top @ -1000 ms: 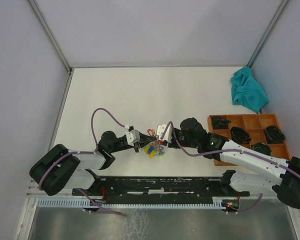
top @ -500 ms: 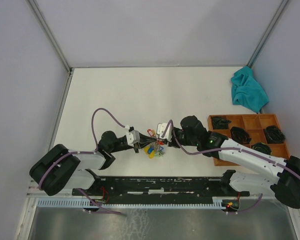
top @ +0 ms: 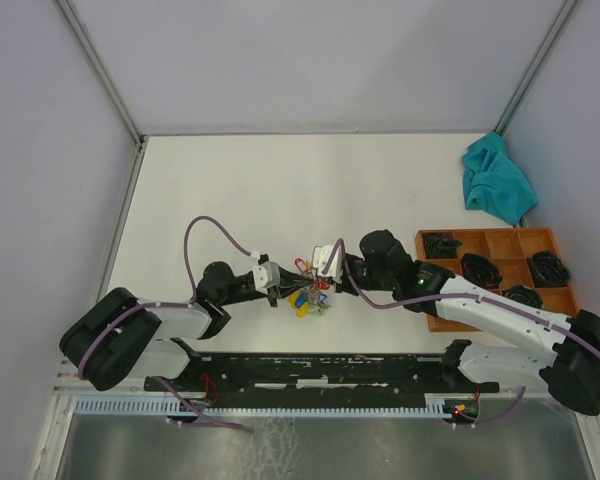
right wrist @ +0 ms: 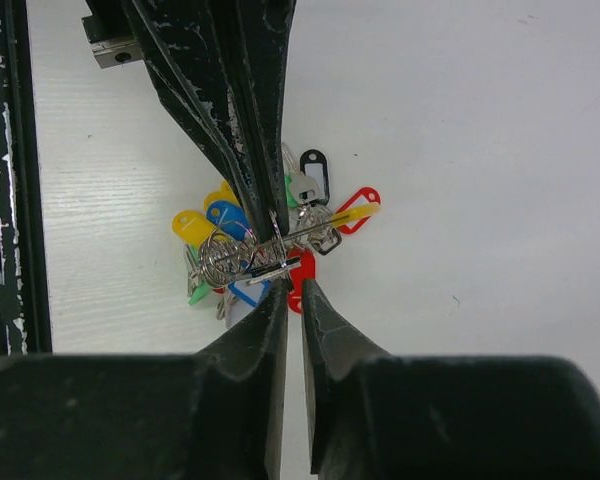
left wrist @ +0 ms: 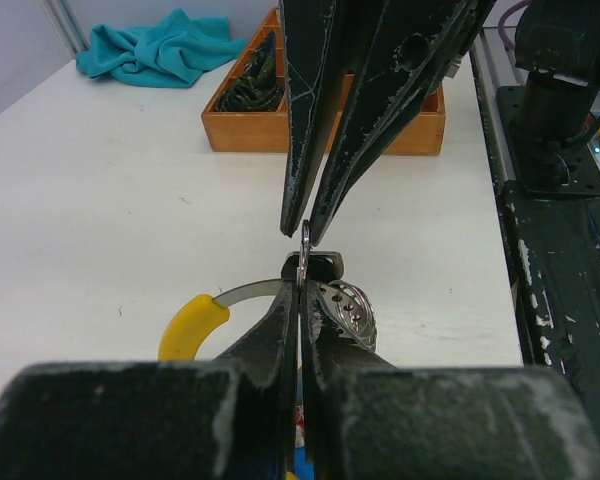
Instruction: Put the keys on the keyring
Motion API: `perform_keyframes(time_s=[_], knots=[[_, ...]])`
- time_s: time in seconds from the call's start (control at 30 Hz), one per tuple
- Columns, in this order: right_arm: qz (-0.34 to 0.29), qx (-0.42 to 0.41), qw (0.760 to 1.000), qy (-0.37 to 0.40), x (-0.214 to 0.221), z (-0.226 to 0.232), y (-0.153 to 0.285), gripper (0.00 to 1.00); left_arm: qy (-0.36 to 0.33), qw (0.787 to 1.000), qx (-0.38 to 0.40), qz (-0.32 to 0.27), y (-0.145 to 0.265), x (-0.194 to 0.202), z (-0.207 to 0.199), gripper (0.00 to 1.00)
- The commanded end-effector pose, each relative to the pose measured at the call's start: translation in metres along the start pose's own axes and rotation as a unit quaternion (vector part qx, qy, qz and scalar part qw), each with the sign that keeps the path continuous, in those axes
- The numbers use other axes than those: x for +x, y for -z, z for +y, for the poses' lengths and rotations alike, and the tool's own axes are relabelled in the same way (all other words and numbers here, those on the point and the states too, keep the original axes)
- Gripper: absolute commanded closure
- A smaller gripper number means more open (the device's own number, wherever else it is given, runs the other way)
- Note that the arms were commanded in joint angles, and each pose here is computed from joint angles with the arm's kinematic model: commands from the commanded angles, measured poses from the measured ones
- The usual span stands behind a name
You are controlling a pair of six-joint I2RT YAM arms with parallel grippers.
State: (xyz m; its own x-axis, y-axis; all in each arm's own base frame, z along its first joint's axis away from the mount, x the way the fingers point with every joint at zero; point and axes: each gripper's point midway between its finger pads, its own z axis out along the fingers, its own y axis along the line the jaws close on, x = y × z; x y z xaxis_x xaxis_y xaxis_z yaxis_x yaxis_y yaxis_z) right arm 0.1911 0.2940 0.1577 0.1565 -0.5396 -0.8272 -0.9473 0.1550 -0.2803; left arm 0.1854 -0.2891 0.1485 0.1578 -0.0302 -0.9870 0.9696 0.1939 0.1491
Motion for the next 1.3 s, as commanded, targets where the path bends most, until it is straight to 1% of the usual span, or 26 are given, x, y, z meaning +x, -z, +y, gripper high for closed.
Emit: perform_keyframes(time_s=[0.0, 0.1, 0.13, 0.67, 0.97, 1.27], knots=[[-0.038, 0.007, 0.999, 0.008, -0.030, -0.011, 0.003, 0.87, -0.018, 0.999, 0.007, -0.031, -0.006, -0.020, 0.002, 0.97], [-0.038, 0.000, 0.999, 0.007, -0.031, -0.009, 0.003, 0.98, -0.018, 0.999, 0.006, -0.031, -0.007, -0.020, 0.003, 0.97], [-0.038, -0.001, 0.999, 0.008, -0.031, -0.009, 0.003, 0.99, -0.018, 0.999, 0.005, -0.029, -0.007, -0.019, 0.004, 0.97], [-0.037, -0.017, 0.999, 0.006, -0.038, -0.007, 0.001, 0.99, -0.010, 1.000, -0.009, 0.000, -0.008, -0.011, 0.011, 0.97], [-0.015, -0.030, 0.999, 0.017, -0.032, -0.001, 0.000, 0.99, 0.003, 1.000, -0.022, -0.006, -0.009, -0.016, 0.016, 0.97], [0.028, -0.025, 0.999, 0.032, -0.015, 0.002, -0.004, 0.99, 0.036, 0.996, -0.067, -0.034, -0.008, -0.029, 0.027, 0.97]])
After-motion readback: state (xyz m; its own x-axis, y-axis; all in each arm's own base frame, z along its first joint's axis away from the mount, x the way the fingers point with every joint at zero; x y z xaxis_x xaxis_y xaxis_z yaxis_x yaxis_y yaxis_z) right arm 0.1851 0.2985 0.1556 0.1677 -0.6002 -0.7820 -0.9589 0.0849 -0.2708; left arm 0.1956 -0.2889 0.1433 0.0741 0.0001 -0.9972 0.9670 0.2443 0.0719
